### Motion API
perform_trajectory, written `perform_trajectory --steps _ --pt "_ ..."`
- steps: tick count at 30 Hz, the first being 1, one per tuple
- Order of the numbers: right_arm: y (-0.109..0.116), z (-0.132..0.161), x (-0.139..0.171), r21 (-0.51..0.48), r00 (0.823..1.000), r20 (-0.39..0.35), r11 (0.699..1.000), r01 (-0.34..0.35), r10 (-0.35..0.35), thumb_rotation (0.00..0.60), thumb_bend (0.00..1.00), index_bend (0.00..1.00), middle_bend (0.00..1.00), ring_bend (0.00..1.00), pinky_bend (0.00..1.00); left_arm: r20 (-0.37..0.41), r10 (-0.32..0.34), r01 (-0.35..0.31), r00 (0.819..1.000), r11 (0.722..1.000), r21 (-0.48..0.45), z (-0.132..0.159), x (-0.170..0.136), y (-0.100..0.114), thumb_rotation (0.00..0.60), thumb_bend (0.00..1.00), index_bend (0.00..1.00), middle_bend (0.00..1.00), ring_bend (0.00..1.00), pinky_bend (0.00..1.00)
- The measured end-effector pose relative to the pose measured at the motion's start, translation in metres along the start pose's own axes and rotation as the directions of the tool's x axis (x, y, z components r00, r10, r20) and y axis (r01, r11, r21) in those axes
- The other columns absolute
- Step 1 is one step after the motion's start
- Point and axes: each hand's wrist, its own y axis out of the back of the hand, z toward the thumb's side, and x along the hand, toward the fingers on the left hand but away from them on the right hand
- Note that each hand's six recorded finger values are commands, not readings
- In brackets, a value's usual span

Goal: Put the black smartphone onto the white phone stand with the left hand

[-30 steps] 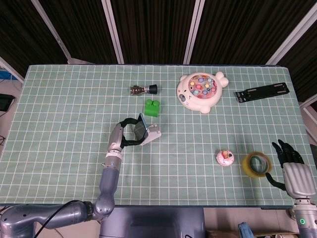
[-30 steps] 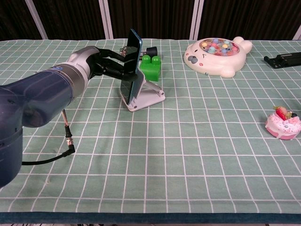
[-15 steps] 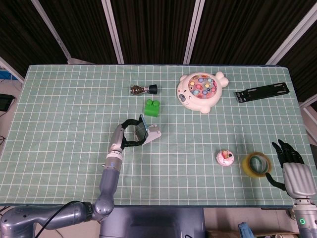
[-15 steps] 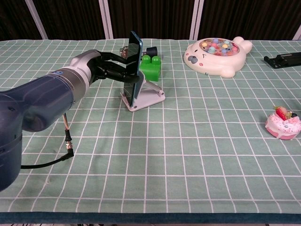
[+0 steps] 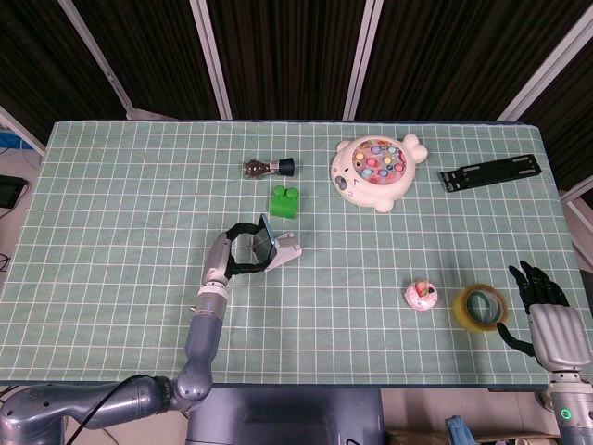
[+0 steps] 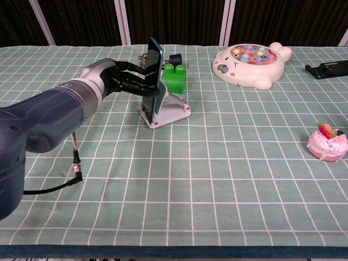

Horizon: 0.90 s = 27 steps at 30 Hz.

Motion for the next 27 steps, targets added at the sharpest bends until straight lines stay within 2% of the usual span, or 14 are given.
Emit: perform_trajectory --steps 20,23,25,27 --pt "-0.0001 0.0 0.0 0.001 1.0 0.0 1.0 0.0 0.0 0.6 0.36 0.07 0.0 0.0 0.15 -0.005 0.003 -0.003 1.0 1.0 0.018 -0.0058 0.0015 0.0038 0.6 0.25 0.46 0.52 0.12 0.06" --pt "0.0 0.0001 0.0 -0.001 1.0 0.0 1.0 0.0 0.0 0.6 0.36 0.07 0.0 0.0 0.15 -0.008 -0.007 0.008 1.0 1.0 0.026 -0.0075 0.001 0.0025 0.6 0.24 0.37 0.42 0.08 0.04" --pt "-0.0002 0.0 0.0 -0.001 1.0 0.0 1.0 0.0 0.0 0.6 0.36 0.07 0.0 0.0 0.15 -0.006 -0.019 0.02 1.0 0.999 0.039 -0.008 0.0004 0.0013 0.6 0.24 0.27 0.31 0.02 0.01" --pt "-0.0002 0.0 0.0 0.0 1.0 0.0 1.0 0.001 -0.001 0.6 0.36 0.07 0.0 0.0 0.15 -0.001 -0.025 0.025 1.0 0.998 0.05 -0.0076 -0.0001 0.0009 0.6 0.23 0.22 0.24 0.0 0.0"
